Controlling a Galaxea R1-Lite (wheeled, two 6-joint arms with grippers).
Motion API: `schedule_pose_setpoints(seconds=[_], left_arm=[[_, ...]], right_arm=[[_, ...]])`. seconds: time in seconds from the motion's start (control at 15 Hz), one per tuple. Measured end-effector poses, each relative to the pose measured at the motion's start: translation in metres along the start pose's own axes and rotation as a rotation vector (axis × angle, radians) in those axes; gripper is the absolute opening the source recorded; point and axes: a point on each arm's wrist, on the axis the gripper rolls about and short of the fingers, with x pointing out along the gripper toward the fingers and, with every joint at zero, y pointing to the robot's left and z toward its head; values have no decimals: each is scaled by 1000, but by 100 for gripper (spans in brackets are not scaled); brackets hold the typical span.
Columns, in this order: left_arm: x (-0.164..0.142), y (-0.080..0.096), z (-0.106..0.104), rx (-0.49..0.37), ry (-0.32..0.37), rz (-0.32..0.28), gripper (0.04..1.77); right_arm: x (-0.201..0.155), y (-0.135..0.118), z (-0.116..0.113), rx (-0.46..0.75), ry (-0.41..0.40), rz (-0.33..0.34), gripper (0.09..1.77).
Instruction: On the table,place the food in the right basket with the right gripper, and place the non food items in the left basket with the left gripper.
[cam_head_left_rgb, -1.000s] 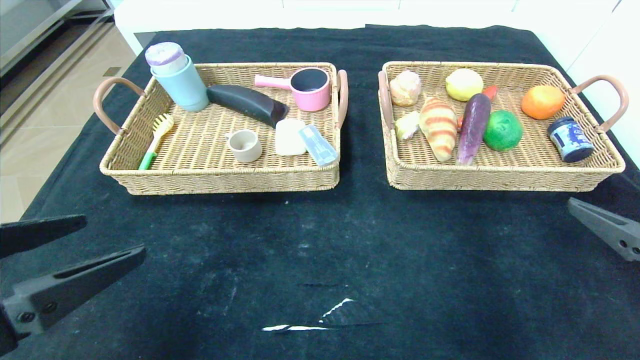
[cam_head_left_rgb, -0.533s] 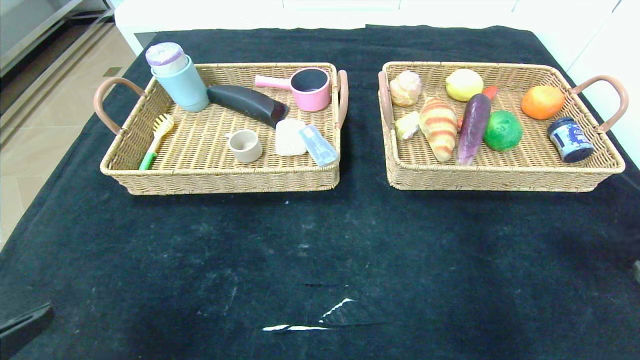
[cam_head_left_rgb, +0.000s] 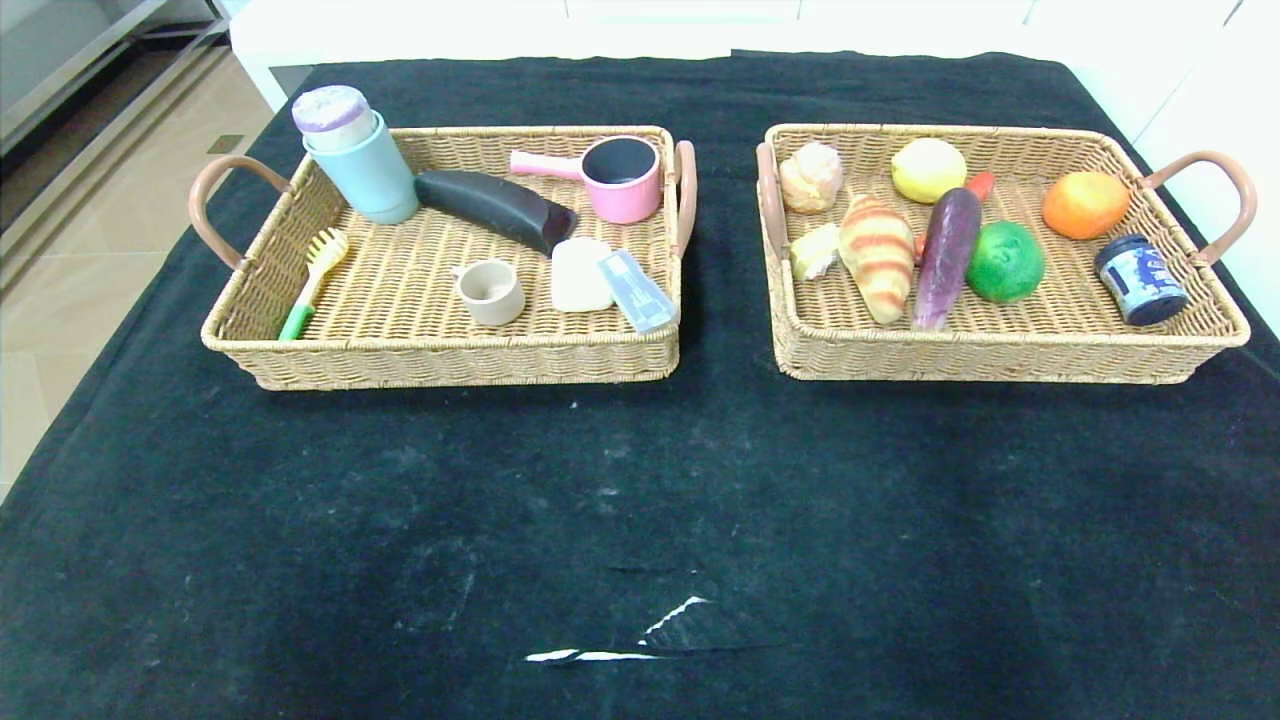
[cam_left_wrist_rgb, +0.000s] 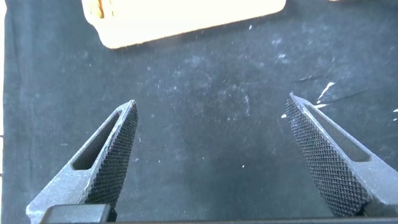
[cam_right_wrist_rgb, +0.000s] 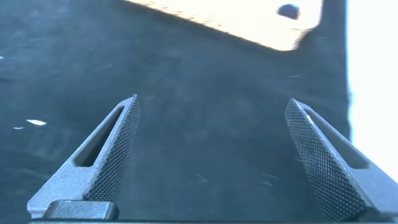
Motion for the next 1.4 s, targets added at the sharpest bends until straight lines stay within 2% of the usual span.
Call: schedule_pose_setpoints(seconds=[0.13, 0.4, 0.67, 1.0, 1.13, 1.27, 1.4], left_arm=[[-8, -4, -1, 22, -26, 3, 172], [-22, -11, -16, 20, 2, -35, 172], [-32, -16, -40, 26, 0, -68, 172], [-41, -22, -78, 82, -50, -122, 172], [-39, -22, -94, 129, -98, -118, 172], [-30, -21, -106, 156, -152, -87, 172], [-20, -19, -120, 159, -167, -62, 172]], right_arm=[[-13, 4, -4, -15, -6, -28, 170], [-29, 11, -19, -10, -2, -34, 170], [-38, 17, -36, -11, -27, -37, 170], [-41, 25, -62, 1, -57, 9, 170], [-41, 26, -67, 28, -77, 5, 170], [-37, 26, -71, 34, -107, -4, 170], [-28, 26, -75, 53, -174, -26, 170]])
